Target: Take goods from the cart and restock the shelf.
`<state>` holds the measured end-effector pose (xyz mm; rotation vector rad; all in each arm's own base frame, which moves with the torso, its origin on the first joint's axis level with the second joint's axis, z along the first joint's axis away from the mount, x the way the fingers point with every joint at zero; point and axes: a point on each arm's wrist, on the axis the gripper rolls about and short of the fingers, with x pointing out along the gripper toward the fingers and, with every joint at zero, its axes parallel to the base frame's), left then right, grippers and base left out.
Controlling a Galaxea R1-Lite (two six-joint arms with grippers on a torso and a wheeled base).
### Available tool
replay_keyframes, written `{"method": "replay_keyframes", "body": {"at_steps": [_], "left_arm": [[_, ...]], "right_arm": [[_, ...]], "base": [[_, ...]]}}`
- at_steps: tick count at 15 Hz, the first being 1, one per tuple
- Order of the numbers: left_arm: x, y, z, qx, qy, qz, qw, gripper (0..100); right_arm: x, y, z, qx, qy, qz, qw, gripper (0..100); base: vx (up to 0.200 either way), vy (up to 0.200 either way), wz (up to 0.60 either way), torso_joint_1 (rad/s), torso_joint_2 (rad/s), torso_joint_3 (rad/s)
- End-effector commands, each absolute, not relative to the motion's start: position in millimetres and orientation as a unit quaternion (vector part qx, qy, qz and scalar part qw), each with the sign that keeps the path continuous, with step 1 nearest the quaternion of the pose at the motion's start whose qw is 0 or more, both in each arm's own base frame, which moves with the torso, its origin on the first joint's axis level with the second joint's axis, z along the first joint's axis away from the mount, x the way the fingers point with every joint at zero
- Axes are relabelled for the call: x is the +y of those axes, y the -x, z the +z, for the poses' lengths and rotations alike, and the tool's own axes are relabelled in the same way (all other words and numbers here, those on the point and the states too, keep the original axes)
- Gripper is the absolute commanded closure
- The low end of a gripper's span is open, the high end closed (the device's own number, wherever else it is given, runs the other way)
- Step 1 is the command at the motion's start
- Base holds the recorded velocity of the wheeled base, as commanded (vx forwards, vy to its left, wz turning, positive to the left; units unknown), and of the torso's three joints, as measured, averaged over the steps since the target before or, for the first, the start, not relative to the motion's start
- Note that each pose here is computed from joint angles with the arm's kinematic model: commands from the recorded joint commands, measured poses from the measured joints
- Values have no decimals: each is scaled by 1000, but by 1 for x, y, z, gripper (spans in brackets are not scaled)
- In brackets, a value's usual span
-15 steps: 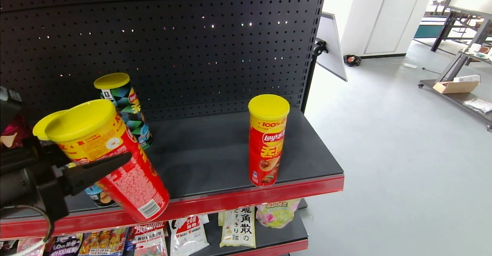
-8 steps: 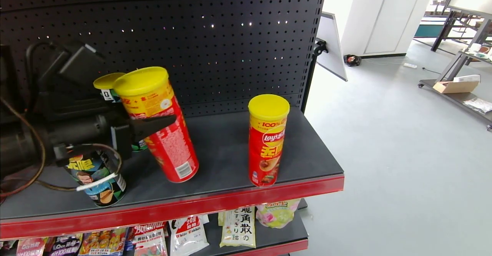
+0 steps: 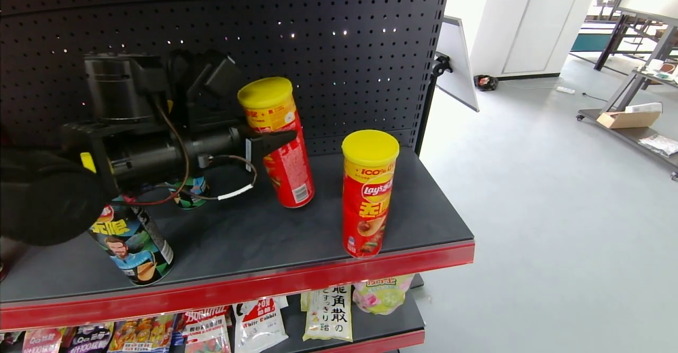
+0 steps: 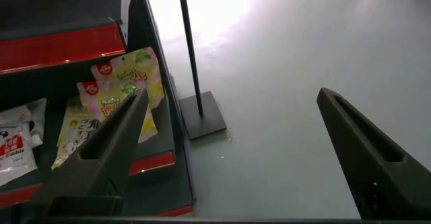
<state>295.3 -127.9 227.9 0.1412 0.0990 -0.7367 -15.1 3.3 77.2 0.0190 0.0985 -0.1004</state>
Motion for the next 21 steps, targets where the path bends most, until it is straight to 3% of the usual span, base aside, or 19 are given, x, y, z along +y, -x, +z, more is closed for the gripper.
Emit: {"method": "replay_keyframes", "body": {"at_steps": [1, 5, 10, 21], "left_arm": [[-144, -333, 214, 56, -71, -361, 928, 100], [-174, -360, 211, 52, -75, -382, 920, 100], [-193, -374, 204, 47, -76, -395, 914, 100], [-195, -376, 198, 63, -78, -396, 913, 100]], "right_arm": [[3, 15, 77, 50, -10, -50, 997, 0], [3, 15, 77, 50, -10, -50, 997, 0], [3, 15, 77, 50, -10, -50, 997, 0], [3, 15, 77, 50, -10, -50, 997, 0]], "base": [[0, 0, 0, 0, 0, 0], [0, 0, 0, 0, 0, 0], [0, 0, 0, 0, 0, 0], [0, 0, 0, 0, 0, 0]]}}
